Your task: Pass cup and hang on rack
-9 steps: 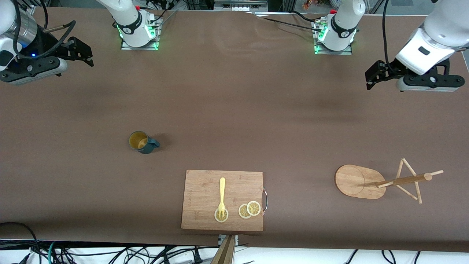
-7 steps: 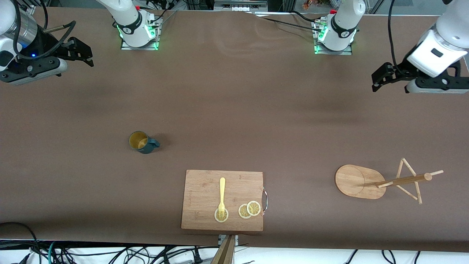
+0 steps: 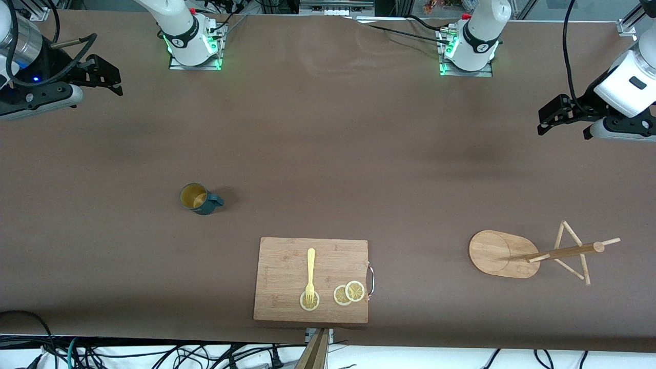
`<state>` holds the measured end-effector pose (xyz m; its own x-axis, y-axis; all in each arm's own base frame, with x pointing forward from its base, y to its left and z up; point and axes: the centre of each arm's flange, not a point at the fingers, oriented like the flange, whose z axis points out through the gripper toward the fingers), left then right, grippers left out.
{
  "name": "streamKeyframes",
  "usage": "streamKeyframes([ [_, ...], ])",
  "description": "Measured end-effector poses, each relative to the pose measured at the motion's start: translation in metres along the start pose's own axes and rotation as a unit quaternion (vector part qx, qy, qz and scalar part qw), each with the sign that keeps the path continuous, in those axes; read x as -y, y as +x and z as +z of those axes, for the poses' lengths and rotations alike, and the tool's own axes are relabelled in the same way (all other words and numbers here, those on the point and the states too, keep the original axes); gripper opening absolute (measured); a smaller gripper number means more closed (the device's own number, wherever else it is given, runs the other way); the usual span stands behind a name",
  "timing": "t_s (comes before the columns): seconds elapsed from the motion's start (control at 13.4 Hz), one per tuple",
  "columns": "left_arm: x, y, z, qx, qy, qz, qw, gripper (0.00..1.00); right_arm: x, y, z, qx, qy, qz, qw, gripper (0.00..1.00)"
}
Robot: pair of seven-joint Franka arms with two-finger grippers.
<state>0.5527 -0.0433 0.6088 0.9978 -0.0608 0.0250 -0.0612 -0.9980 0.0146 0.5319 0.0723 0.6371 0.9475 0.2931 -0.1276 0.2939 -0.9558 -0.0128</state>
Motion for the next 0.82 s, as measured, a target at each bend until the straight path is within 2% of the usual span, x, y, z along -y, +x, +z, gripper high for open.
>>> streamKeyframes([
  [0.22, -0.0026, 0.0000, 0.0001, 0.000, 0.000, 0.002, 1.000, 1.00, -0.0030, 0.0008, 0.0002, -0.001, -0.012, 0.002, 1.000, 1.00],
  [0.82, -0.0054, 0.0002, 0.0009, 0.002, 0.003, 0.005, 1.000, 1.00, -0.0037, 0.0026, 0.0044, 0.004, -0.013, 0.003, 1.000, 1.00],
])
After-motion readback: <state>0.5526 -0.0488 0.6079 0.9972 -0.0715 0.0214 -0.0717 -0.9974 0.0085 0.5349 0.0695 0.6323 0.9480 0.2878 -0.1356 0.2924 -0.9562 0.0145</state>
